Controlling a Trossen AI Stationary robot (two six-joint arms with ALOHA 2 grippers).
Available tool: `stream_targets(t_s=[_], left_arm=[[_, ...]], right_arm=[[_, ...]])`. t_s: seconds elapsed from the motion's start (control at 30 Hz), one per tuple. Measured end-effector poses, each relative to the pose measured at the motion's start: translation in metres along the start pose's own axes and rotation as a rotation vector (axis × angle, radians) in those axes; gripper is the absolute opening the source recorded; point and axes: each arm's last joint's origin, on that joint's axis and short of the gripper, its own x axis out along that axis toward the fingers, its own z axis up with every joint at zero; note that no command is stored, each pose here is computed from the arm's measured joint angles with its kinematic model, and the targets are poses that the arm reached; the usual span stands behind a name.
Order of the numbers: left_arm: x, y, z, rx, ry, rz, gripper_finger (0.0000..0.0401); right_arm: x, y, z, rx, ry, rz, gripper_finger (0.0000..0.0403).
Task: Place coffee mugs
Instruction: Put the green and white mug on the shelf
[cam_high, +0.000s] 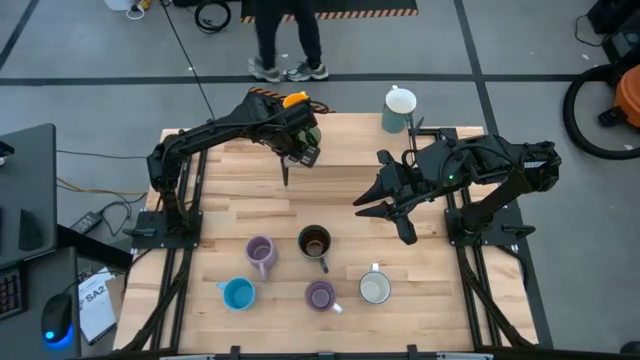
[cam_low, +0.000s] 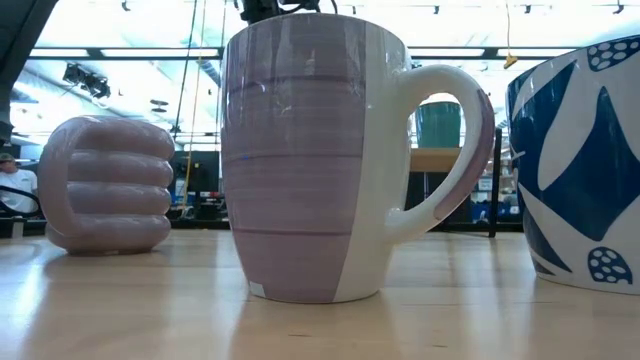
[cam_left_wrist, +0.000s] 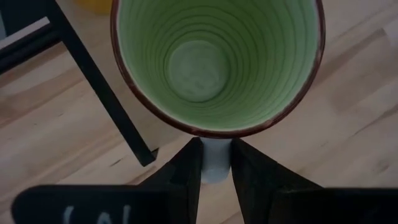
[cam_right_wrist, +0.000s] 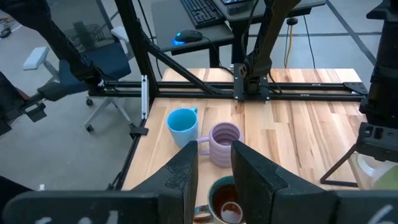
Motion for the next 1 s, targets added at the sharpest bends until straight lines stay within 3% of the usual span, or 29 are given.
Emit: stream_targets(t_s=[0.23, 0.73, 1.0], left_arm=[[0.0000, -0.0016, 0.0019, -0.061, -0.021, -0.015, 0.0092], [-0.0005, -0.0037, 0.0048, -0.064, -0.076, -0.008, 0.0159], [-0.0021, -0.0039, 0.0055, -0.031, -0.089, -0.013, 0.0176]], right_arm=[[0.0000, 0.0000, 0.0000, -0.003, 0.000, 0.000, 0.0102], [0.0000, 0.0000, 0.0000, -0.003, 0.000, 0.000, 0.0102], [0.0000, 0.0000, 0.0000, -0.003, 0.000, 0.000, 0.0102]])
